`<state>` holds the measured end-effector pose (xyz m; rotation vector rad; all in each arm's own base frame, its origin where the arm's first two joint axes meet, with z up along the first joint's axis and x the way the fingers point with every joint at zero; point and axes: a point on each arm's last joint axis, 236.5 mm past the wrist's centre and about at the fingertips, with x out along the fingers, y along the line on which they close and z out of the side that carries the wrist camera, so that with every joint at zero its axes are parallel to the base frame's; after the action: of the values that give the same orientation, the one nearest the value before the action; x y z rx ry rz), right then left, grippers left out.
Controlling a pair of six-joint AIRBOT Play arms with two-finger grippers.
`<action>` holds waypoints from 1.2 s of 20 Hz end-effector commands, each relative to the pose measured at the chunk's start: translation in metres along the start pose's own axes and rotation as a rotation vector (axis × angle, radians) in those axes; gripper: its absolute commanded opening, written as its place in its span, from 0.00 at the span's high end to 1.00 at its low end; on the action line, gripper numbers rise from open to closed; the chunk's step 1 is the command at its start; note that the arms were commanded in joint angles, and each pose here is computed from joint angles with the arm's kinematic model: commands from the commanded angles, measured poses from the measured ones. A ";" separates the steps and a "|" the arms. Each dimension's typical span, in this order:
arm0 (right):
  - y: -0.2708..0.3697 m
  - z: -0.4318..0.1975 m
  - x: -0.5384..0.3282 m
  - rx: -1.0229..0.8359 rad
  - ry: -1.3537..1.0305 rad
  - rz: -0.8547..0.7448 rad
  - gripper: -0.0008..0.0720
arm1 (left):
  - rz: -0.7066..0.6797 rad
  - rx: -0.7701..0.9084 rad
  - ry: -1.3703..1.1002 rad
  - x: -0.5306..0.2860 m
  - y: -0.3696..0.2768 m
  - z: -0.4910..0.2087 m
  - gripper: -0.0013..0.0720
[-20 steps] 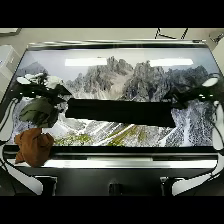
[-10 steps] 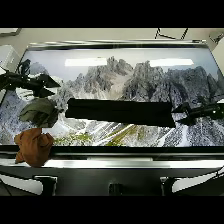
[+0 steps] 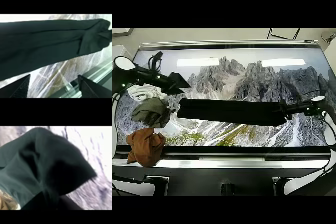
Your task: Fold the clothes and pants, and hang the long-sleeved shirts on hangers.
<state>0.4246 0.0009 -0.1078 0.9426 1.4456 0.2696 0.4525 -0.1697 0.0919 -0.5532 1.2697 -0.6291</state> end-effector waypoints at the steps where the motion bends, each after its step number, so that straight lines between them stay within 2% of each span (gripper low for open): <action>1: 0.037 -0.004 -0.006 -0.041 0.015 0.031 0.94 | -0.011 0.062 -0.076 0.033 -0.029 0.016 0.12; 2: 0.049 -0.003 -0.017 -0.062 -0.001 0.033 0.94 | -0.013 0.074 -0.098 0.049 -0.035 0.021 0.28; 4: 0.080 -0.009 -0.040 -0.094 -0.041 0.038 0.94 | -0.019 0.091 -0.104 0.090 -0.047 0.020 0.83; 5: 0.095 -0.016 -0.048 -0.114 -0.052 0.041 0.94 | -0.022 0.103 -0.071 0.117 -0.052 0.010 0.95; 9: 0.160 -0.055 -0.087 -0.215 -0.094 0.067 0.94 | -0.012 0.052 0.121 0.223 -0.053 -0.054 0.95; 17: 0.230 -0.140 -0.162 -0.325 -0.190 0.108 0.94 | -0.328 -0.279 0.179 0.334 -0.155 -0.127 0.96; 21: 0.235 -0.159 -0.172 -0.329 -0.192 0.103 0.94 | -0.409 -0.443 0.129 0.374 -0.207 -0.160 0.96; 22: 0.232 -0.159 -0.171 -0.326 -0.189 0.091 0.94 | -0.416 -0.450 0.121 0.378 -0.214 -0.163 0.96; 24: 0.224 -0.151 -0.166 -0.308 -0.178 0.070 0.94 | -0.414 -0.364 0.079 0.375 -0.210 -0.152 0.96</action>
<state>0.3454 0.0893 0.1905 0.7480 1.1437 0.4574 0.3404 -0.5736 -0.0561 -1.0802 1.4288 -0.7800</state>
